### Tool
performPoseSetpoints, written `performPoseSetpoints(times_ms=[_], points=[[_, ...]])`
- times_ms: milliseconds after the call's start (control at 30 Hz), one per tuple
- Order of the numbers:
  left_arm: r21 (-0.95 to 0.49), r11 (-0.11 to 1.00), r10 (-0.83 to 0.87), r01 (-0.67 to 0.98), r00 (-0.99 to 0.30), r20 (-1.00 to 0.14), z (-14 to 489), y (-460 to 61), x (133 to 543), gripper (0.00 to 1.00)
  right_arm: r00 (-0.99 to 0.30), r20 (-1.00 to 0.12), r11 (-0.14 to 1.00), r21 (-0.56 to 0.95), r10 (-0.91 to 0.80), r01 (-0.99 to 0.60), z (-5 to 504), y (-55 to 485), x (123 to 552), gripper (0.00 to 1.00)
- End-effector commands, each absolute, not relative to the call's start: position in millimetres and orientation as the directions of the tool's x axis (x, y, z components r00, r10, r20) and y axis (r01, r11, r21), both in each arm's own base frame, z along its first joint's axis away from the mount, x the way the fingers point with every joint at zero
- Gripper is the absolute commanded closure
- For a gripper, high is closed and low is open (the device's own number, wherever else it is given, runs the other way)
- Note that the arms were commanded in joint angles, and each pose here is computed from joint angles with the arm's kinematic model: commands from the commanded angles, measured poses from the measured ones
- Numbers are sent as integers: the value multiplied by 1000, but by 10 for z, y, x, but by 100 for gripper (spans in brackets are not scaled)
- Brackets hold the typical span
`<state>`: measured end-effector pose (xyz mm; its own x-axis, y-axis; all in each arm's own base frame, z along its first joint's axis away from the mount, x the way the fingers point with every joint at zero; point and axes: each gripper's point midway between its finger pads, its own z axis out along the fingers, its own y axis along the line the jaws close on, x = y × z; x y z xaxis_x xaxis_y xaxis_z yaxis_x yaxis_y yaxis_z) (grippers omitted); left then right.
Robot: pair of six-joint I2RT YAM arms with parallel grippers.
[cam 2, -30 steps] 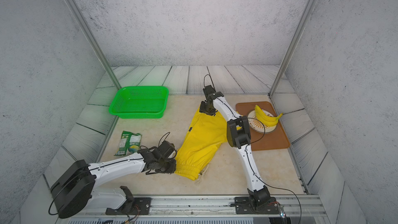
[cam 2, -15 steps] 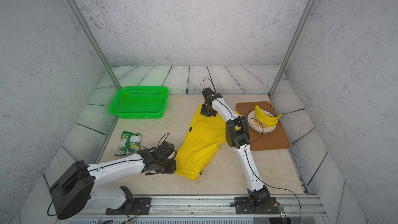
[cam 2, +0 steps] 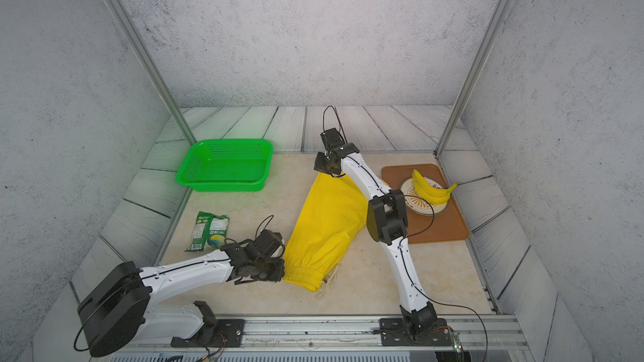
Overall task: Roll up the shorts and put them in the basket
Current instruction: Fold the shorts at the center of the board, then adjust the shorts at the center of the board.
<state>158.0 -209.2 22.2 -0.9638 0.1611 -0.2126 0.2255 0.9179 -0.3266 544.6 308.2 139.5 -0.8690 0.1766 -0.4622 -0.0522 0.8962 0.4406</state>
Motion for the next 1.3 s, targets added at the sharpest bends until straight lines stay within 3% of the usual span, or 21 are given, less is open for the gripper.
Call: performPoseSetpoints(times_ms=[0,33,100,167,267,367,500,600,1033,1267], points=[[-276,932,237,236,-971,-33,-74,-1873,1143,100,-886,-425,878,476,187,-43,1011,3222,5569,100],[-274,933,236,235,-971,-29,-79,-1869,1136,100,-892,-415,882,470,182,-39,930,3233,5573,99],[-271,934,233,232,-972,-26,-75,-1862,1132,100,-901,-397,892,452,174,-27,808,3215,5566,76],[-273,935,229,229,-973,-30,-54,-1860,1135,100,-899,-406,905,425,164,-27,803,3169,5558,60],[-272,934,228,231,-973,-42,-3,-1857,1152,98,-886,-440,912,408,146,-52,997,3097,5551,54],[-260,936,230,238,-971,-60,68,-1851,1191,90,-867,-486,924,372,110,-92,1314,3007,5474,52],[-251,942,209,223,-975,-79,127,-1844,1235,90,-857,-513,936,326,57,-132,1696,2827,5207,51],[-253,942,202,219,-975,-90,140,-1858,1260,90,-879,-476,929,332,16,-163,1860,2696,4773,51],[-250,948,186,198,-980,-72,33,-1885,1276,100,-913,-323,668,625,-248,-403,1233,3270,2372,55],[-235,956,161,176,-984,-82,51,-1854,1333,100,-958,-191,795,536,-215,-285,481,2879,1932,59]])
